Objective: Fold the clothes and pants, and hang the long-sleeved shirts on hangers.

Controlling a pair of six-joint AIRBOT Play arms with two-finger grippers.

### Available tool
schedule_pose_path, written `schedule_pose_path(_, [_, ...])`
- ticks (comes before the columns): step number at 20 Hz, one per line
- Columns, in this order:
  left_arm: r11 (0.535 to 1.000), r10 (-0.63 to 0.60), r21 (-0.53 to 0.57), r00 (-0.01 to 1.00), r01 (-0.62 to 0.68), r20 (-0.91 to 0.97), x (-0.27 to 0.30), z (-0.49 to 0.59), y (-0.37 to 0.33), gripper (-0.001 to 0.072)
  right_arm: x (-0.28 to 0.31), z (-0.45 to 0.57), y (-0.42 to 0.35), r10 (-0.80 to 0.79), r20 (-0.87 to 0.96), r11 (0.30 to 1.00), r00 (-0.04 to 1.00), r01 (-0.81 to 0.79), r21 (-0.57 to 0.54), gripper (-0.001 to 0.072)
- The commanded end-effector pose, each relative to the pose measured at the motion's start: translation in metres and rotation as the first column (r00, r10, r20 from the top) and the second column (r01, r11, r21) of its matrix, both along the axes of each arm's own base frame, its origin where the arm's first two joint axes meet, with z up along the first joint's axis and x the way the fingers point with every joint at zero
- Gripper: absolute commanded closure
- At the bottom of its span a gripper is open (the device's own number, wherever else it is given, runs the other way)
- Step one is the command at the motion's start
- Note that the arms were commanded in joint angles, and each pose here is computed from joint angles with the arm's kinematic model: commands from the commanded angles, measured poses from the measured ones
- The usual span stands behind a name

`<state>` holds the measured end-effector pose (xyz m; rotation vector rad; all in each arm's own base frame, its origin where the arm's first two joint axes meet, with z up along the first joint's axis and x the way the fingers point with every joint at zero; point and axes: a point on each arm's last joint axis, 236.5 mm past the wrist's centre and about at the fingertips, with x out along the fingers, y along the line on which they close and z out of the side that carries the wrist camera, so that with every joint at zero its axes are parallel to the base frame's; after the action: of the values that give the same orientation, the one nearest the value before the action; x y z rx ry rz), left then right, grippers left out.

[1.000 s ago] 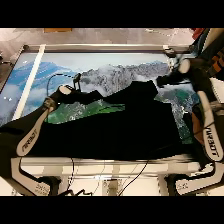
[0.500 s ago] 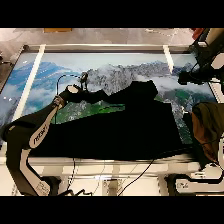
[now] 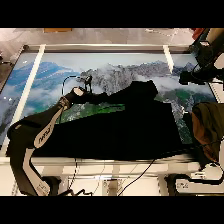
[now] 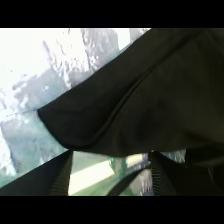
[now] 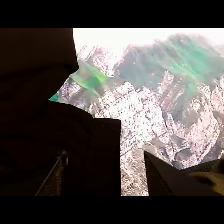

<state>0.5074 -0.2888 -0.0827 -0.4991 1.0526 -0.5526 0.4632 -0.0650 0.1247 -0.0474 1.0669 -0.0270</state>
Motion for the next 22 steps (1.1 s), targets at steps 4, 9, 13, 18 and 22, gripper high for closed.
schedule_pose_path(4, [0.992,0.119,0.021,0.985,-0.123,0.122,0.033,0.006,0.008,0.0542,-0.003,-0.001,-0.001,0.000,-0.013,1.000,1.000,0.000,-0.002,0.0186])
schedule_pose_path(9, [0.968,0.250,-0.034,0.936,-0.249,0.250,0.065,0.053,0.025,0.0697,-0.006,-0.001,-0.022,-0.015,-0.025,0.995,1.000,0.013,-0.095,0.0186])
schedule_pose_path(13, [0.963,0.221,0.011,0.809,-0.270,0.545,0.089,0.157,0.051,0.0697,-0.008,-0.008,-0.031,0.043,-0.055,0.987,0.998,-0.051,-0.152,0.0187])
schedule_pose_path(18, [0.889,0.219,-0.023,0.380,-0.458,0.899,0.086,0.347,0.129,0.0698,-0.025,-0.026,-0.073,-0.056,-0.101,0.990,0.993,0.042,-0.136,0.0280])
schedule_pose_path(22, [0.834,0.214,-0.057,0.226,-0.549,0.950,0.065,0.419,0.196,0.0698,-0.055,-0.056,-0.112,-0.161,-0.171,0.985,0.972,0.149,-0.082,0.0326])
